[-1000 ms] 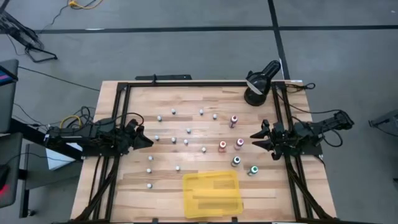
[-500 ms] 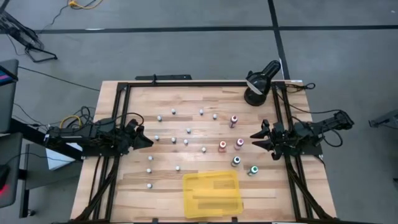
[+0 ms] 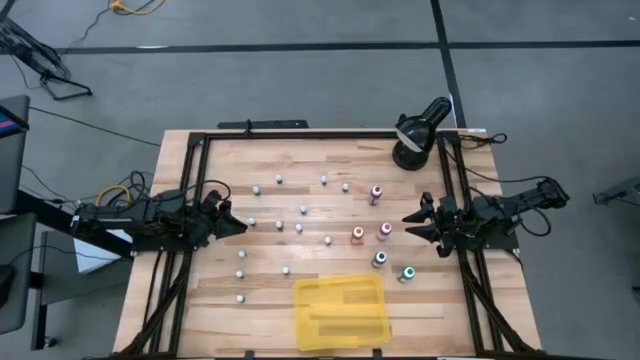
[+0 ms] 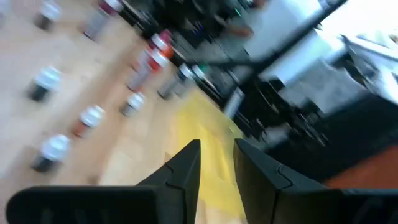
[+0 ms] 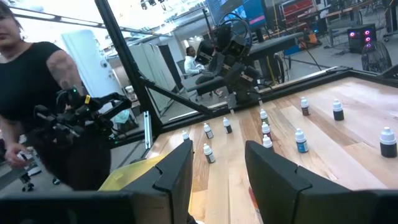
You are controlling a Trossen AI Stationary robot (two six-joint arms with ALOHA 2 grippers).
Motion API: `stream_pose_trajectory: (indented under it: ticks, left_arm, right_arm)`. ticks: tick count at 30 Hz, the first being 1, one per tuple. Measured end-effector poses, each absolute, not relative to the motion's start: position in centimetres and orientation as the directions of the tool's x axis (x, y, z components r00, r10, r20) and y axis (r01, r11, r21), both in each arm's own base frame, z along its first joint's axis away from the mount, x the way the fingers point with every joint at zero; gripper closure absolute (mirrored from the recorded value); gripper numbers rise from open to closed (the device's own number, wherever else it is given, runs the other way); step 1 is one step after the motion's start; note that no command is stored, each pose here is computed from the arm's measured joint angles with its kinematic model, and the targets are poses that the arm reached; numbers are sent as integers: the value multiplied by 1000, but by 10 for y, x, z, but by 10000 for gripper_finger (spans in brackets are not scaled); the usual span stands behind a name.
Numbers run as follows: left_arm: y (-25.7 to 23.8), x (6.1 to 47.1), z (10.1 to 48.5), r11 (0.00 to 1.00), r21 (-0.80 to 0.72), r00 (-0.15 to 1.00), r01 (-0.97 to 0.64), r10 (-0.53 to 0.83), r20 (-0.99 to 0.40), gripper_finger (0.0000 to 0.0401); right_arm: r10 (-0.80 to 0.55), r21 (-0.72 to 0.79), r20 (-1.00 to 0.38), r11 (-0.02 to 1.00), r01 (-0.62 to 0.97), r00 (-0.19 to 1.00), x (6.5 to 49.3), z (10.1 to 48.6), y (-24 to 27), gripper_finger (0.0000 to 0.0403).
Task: Pick & Place food coloring
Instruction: Put the small brown food coloring bottle in the yellow bin
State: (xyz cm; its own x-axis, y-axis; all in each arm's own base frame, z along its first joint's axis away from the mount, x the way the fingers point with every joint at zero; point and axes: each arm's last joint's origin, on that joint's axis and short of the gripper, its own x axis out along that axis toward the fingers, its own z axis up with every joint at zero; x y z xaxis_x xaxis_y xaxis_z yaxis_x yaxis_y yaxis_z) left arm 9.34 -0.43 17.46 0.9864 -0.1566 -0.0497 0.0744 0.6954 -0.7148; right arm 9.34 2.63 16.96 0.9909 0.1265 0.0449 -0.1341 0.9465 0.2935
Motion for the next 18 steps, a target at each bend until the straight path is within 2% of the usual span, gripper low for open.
stream_pose_trajectory:
  ticks: [3, 10, 14, 18]
  left_arm:
    - [0, 94, 174, 681, -731, 998, -36, -7, -56, 314]
    - [6, 93, 175, 581, -798, 977, -162, 207, -47, 314]
    - [6, 93, 175, 591, -793, 980, -152, 193, -44, 314]
    - [4, 94, 176, 713, -692, 992, -113, 120, -38, 314]
  right_arm:
    - [126, 294, 45, 946, -134, 991, 93, 170, 26, 264]
    - [126, 294, 45, 946, -134, 991, 93, 170, 26, 265]
    - [127, 293, 45, 947, -134, 991, 93, 170, 26, 264]
    - [127, 294, 45, 946, -134, 991, 93, 170, 26, 266]
